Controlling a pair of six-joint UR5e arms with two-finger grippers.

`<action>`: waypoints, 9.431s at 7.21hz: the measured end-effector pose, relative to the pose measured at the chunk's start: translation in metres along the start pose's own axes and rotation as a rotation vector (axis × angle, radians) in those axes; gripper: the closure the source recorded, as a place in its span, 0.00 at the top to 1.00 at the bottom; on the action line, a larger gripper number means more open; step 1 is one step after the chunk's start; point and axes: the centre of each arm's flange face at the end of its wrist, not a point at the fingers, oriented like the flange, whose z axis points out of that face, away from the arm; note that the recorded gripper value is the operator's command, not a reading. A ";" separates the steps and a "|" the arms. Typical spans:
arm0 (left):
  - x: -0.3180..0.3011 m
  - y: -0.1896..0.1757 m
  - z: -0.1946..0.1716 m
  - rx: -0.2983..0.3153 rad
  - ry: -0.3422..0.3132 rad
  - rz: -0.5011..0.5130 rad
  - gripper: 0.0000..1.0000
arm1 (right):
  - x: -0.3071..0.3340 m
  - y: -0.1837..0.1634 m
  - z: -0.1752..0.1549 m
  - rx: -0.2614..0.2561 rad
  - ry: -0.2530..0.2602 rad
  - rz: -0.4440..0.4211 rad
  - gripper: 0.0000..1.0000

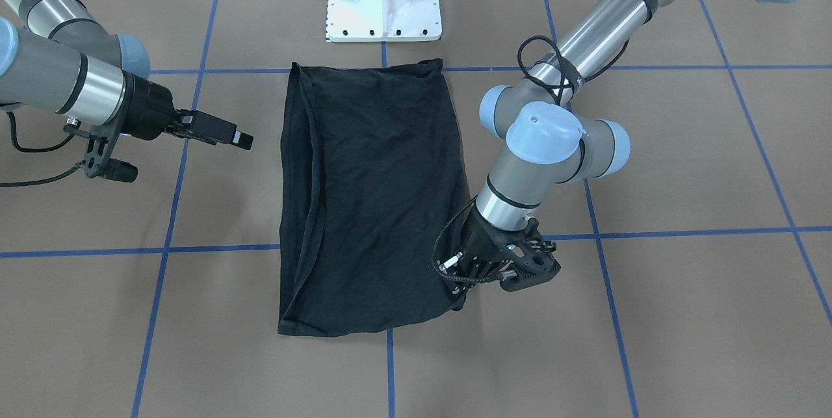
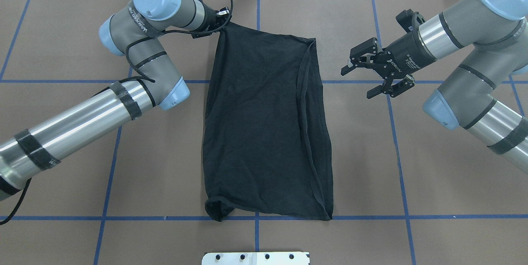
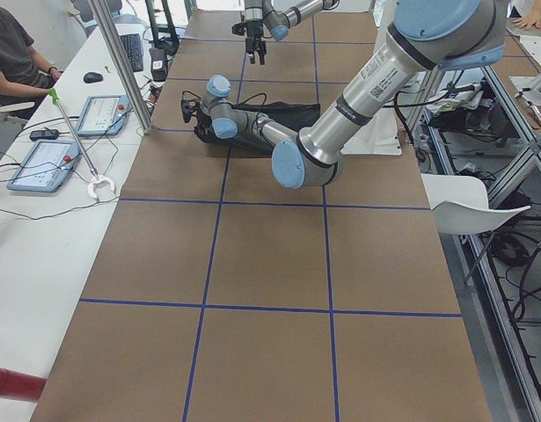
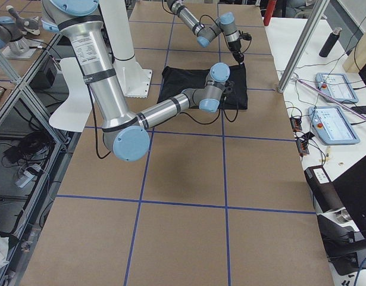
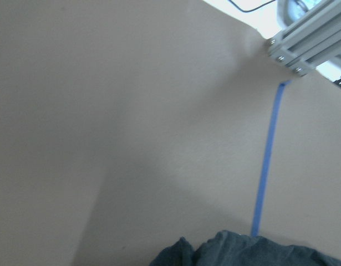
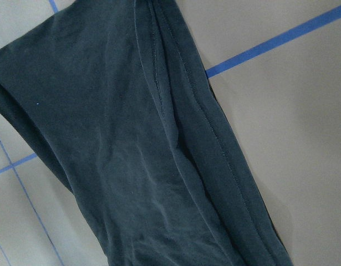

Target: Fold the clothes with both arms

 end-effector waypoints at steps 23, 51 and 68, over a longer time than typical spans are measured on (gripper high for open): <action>-0.120 0.016 -0.167 0.023 0.209 0.109 1.00 | -0.157 -0.093 0.151 0.397 0.551 -0.354 0.99; -0.106 0.016 -0.173 0.029 0.234 0.140 1.00 | -0.149 -0.129 0.186 0.277 0.697 -0.477 0.62; -0.105 0.015 -0.174 0.029 0.237 0.140 1.00 | -0.146 -0.139 0.205 0.350 0.676 -0.555 0.86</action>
